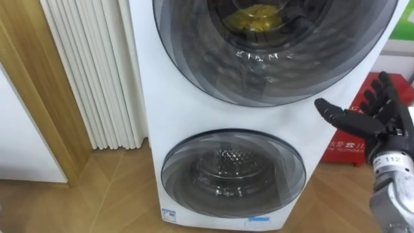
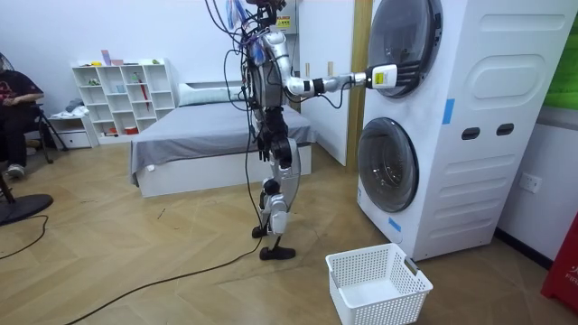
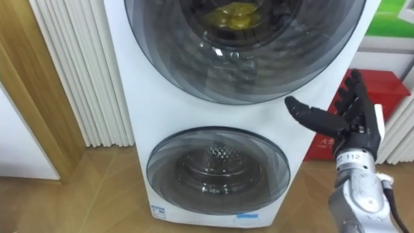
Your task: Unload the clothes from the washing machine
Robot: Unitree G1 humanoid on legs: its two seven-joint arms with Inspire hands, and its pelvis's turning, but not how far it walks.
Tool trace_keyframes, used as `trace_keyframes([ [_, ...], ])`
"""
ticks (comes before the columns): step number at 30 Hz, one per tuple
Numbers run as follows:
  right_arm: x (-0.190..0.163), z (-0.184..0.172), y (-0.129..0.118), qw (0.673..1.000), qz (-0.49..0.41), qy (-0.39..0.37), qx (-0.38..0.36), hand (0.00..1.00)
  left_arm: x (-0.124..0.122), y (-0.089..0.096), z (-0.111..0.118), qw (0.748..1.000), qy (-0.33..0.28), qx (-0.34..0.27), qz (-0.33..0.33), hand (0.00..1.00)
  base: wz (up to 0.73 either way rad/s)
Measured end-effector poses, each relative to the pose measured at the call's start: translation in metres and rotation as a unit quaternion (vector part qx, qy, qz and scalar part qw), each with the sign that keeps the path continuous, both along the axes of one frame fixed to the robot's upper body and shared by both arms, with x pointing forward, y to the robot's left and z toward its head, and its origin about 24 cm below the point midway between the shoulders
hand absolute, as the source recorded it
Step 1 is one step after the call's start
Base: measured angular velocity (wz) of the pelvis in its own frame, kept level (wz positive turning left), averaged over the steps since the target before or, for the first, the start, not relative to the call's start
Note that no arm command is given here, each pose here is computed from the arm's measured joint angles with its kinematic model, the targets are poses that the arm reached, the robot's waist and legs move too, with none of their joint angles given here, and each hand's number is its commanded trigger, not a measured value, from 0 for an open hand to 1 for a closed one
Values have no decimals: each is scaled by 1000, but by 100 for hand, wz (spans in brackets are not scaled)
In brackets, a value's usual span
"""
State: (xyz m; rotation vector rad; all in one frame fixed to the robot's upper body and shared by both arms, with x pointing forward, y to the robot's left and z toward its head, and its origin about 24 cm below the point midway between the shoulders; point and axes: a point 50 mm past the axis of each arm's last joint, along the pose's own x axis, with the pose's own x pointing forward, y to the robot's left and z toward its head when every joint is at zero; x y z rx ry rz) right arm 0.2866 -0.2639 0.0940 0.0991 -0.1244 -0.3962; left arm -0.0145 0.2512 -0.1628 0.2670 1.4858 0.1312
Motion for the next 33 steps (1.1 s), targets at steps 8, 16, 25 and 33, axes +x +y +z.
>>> trace_keyframes([
  [8, 7, 18, -2, 1000, -1, -25, -19, 0, 11, 2, 0, 999, -5, 6, -33, 0, -2],
  [16, 12, 27, 0, 999, -5, -39, -23, 0, 13, 6, 1, 999, -2, 15, -46, 0, 3],
  [25, 16, 31, -6, 999, 7, -27, -30, 0, 14, 12, 3, 998, 1, 18, -57, 0, 2],
  [33, 19, 30, -13, 999, 8, -10, -39, 0, 18, 13, 4, 998, -1, 7, -59, 0, 0],
])
